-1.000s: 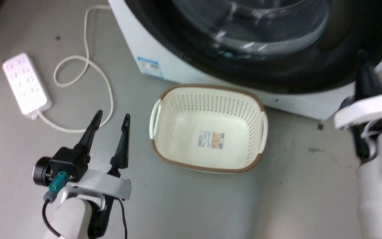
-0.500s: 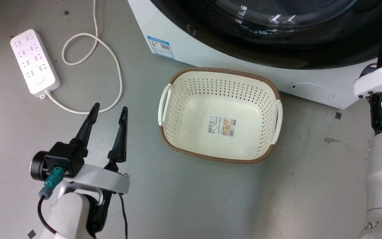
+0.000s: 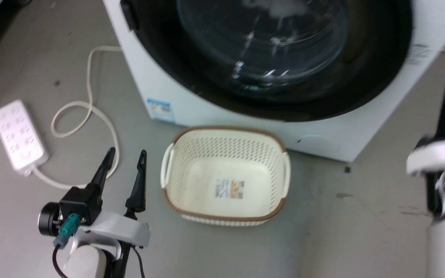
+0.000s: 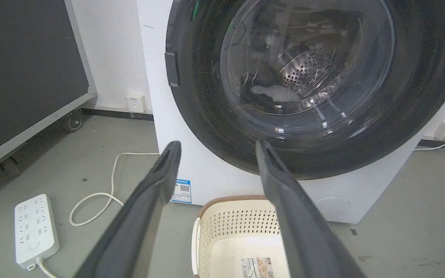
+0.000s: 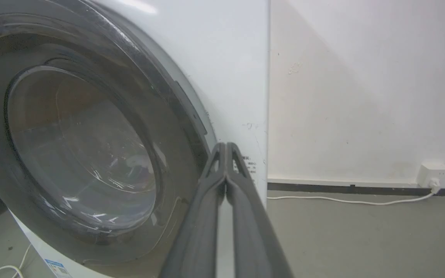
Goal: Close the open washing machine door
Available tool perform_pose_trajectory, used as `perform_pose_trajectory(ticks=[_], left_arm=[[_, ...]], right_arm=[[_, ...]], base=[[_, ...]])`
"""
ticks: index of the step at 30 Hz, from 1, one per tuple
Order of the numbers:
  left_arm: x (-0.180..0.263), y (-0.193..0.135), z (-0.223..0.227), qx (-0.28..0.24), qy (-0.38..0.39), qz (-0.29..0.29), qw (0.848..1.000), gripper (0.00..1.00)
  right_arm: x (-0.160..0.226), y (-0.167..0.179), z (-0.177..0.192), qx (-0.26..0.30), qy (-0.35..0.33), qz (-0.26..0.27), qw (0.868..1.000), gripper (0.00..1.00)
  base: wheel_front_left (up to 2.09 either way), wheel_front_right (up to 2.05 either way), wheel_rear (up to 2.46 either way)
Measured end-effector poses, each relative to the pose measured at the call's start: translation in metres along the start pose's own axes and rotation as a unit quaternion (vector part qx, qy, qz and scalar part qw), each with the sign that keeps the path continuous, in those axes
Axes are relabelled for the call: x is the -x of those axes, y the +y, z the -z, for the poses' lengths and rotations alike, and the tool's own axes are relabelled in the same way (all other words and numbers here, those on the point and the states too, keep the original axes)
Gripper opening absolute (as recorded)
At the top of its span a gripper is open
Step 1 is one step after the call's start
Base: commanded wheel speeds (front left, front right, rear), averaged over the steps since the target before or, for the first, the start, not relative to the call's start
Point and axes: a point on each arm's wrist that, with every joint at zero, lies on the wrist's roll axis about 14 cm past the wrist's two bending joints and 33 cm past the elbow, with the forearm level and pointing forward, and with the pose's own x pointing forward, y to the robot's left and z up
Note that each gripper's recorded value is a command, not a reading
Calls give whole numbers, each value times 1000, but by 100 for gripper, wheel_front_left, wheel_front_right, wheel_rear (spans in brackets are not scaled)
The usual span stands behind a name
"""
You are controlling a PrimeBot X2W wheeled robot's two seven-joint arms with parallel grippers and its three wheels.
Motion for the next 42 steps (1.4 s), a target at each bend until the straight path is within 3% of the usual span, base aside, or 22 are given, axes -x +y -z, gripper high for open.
perform_pose_trajectory(ticks=[10,24,25,26,42], left_arm=[[7,-39,-18,14,-23,48,999,100],[22,-40,-20,17,-23,41,999,100],[22,-40,-20,17,-23,41,999,100],[22,-40,-20,17,-23,41,999,100],[24,-35,-17,24,-9,28,999,100]], right_arm=[[99,-18,5,30,47,-5,998,0],[153,-10,28,5,110,-17,994,0],[154,-10,29,3,115,-17,993,39],[155,-10,30,2,116,-17,993,100],[157,-6,27,-4,114,-21,993,100]], base=[[0,0,0],[0,0,0],[0,0,0],[0,0,0],[0,0,0]])
